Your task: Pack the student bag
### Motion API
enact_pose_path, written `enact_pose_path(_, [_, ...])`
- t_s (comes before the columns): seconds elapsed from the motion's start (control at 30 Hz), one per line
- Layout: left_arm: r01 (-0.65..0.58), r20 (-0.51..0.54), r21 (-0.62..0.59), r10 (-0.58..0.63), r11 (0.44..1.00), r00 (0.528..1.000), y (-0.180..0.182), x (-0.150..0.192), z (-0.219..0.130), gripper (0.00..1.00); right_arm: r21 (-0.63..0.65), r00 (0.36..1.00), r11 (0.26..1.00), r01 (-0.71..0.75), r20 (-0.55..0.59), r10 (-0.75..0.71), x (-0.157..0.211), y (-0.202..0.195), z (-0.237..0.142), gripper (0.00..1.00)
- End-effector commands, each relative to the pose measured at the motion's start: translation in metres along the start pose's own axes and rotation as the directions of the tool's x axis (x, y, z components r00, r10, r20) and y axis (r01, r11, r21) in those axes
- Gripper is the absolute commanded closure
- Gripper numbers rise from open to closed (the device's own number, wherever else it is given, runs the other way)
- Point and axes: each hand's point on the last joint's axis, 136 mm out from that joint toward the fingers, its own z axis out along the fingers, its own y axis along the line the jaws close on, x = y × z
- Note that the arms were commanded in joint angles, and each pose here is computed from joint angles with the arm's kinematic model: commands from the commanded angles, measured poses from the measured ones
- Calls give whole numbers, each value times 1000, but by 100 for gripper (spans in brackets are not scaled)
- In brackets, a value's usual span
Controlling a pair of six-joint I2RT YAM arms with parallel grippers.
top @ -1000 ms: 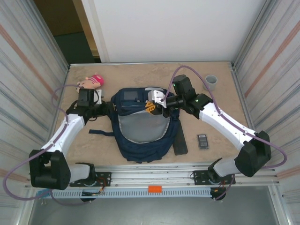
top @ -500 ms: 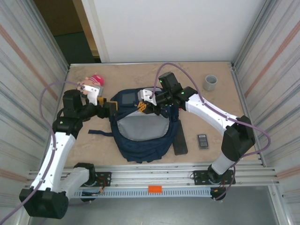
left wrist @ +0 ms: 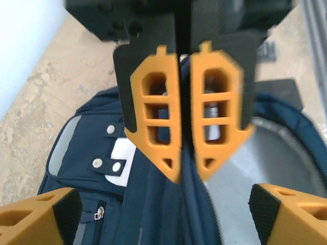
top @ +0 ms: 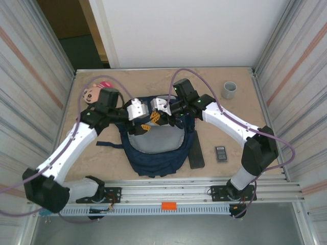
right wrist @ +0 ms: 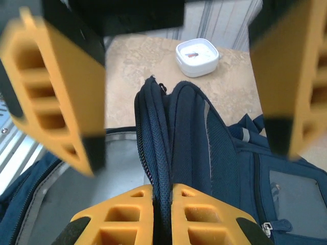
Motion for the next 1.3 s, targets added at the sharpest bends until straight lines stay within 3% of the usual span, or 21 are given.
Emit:
enact_pose_path(0.0, [-88, -148, -30, 83, 996, 985, 14, 21, 19, 16, -18, 991, 997, 73, 110, -70, -44, 12, -16, 98])
enact_pose_path(0.07, [-80, -174, -10, 77, 997, 982, 13, 26, 28, 29, -11, 992, 997, 71, 109, -70, -44, 14, -19, 97])
enact_pose_path(0.13, [-65, -182, -29, 59, 997, 982, 17, 29, 31, 52, 5, 991, 998, 57, 122, -58, -45, 13, -25, 94])
enact_pose_path(0.23, [-59, -200, -152, 28, 987, 979, 35, 32, 26, 86, 43, 985, 999, -20, 172, 12, -46, 6, -39, 75])
enact_pose_path(0.3, [-49, -204, -261, -6, 964, 979, 52, 33, 14, 99, 84, 972, 987, -134, 204, 114, -45, -4, -50, 59])
enact_pose_path(0.4, [27, -170, -392, -101, 920, 980, 75, 33, -16, 100, 167, 922, 918, -359, 217, 321, -32, -21, -65, 42])
enact_pose_path(0.53, [106, -97, -459, -168, 882, 981, 82, 33, -46, 100, 217, 793, 766, -606, 235, 561, -2, -22, -86, 33])
enact_pose_path(0.63, [138, -39, -436, -172, 889, 984, 74, 27, -52, 100, 390, 661, 555, -735, 229, 714, 47, -18, -100, 27])
enact_pose_path(0.77, [184, 11, -433, -198, 882, 980, 71, 23, -53, 100, 594, 386, 183, -784, 235, 892, 123, 14, -121, 19])
enact_pose_path(0.87, [209, 41, -429, -211, 879, 977, 71, 20, -54, 100, 676, 219, -8, -737, 249, 944, 168, 49, -124, 15])
enact_pose_path(0.93, [219, 52, -426, -217, 878, 975, 72, 18, -54, 99, 750, 160, -93, -655, 258, 953, 194, 70, -129, 12])
enact_pose_path(1.03, [234, 70, -431, -227, 871, 971, 74, 16, -54, 99, 839, 114, -140, -526, 233, 966, 220, 94, -133, 11])
enact_pose_path(1.27, [274, 103, -430, -255, 860, 962, 74, 18, -52, 99, 900, 34, -54, -432, 76, 997, 245, 106, -96, 6])
